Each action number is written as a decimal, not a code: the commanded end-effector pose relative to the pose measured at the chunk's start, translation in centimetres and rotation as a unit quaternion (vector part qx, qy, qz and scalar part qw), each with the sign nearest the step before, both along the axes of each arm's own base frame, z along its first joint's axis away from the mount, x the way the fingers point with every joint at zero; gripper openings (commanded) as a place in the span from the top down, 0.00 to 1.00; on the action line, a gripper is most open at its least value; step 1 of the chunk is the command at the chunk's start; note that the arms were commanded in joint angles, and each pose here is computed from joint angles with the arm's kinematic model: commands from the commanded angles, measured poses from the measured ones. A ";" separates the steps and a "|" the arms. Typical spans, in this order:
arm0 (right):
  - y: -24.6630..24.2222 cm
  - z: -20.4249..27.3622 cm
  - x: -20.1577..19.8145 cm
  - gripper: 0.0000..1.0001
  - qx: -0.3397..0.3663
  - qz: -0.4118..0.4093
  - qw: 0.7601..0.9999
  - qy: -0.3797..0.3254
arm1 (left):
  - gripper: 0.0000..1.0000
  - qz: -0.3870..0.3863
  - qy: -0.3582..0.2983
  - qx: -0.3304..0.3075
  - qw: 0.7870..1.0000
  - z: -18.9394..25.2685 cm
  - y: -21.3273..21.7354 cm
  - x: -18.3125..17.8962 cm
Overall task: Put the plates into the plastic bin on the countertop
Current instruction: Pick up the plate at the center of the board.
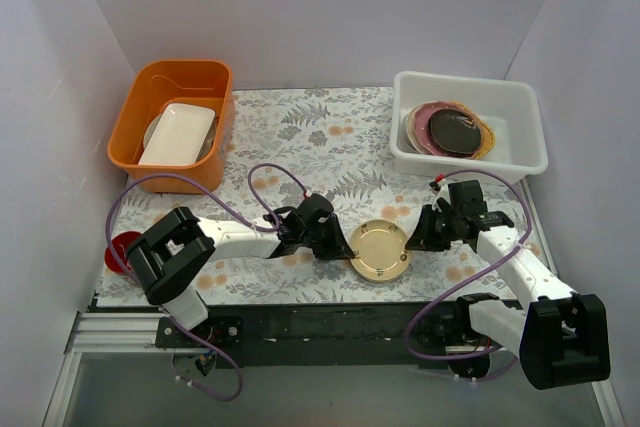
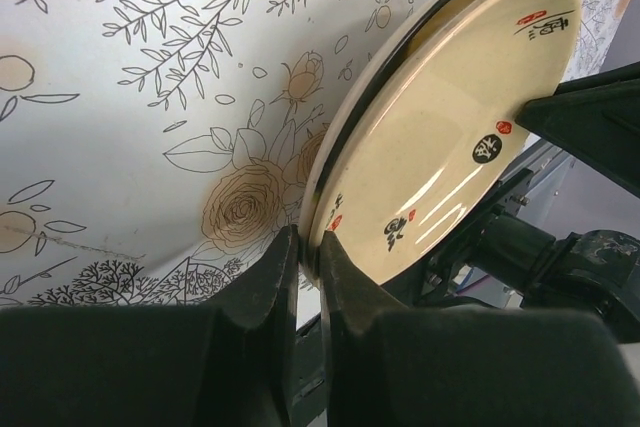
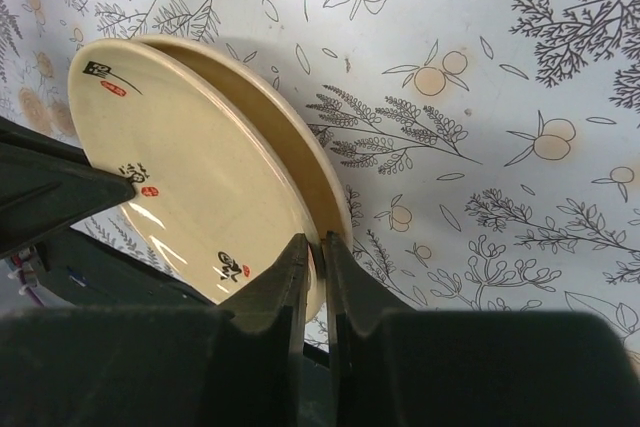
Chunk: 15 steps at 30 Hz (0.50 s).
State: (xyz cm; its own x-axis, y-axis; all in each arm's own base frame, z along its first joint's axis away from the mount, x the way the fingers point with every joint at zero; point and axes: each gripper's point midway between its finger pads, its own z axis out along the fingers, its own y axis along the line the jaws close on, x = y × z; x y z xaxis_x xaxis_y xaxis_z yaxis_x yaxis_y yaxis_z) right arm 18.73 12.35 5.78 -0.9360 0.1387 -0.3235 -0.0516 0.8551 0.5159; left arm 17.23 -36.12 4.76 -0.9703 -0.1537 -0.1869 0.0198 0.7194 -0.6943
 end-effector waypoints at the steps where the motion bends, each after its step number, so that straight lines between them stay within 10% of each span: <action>1: 0.7 1.9 1.1 0.84 0.014 0.011 0.999 -0.026 | 0.88 -0.004 -0.029 -0.030 0.999 3.0 -1.1 0.8; 15: 1.6 3.9 1.6 0.86 0.039 0.017 0.998 -0.043 | 0.15 0.009 -0.047 -0.028 0.998 3.7 -0.4 1.1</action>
State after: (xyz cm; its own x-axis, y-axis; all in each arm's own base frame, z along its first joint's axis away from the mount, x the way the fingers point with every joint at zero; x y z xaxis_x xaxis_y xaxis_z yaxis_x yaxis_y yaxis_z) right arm 19.47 13.06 7.33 -0.9284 0.1311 -0.3477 -0.0844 0.8369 0.5408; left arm 17.45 -36.07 4.83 -0.9675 -0.1515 -0.2027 0.0307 0.7248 -0.6883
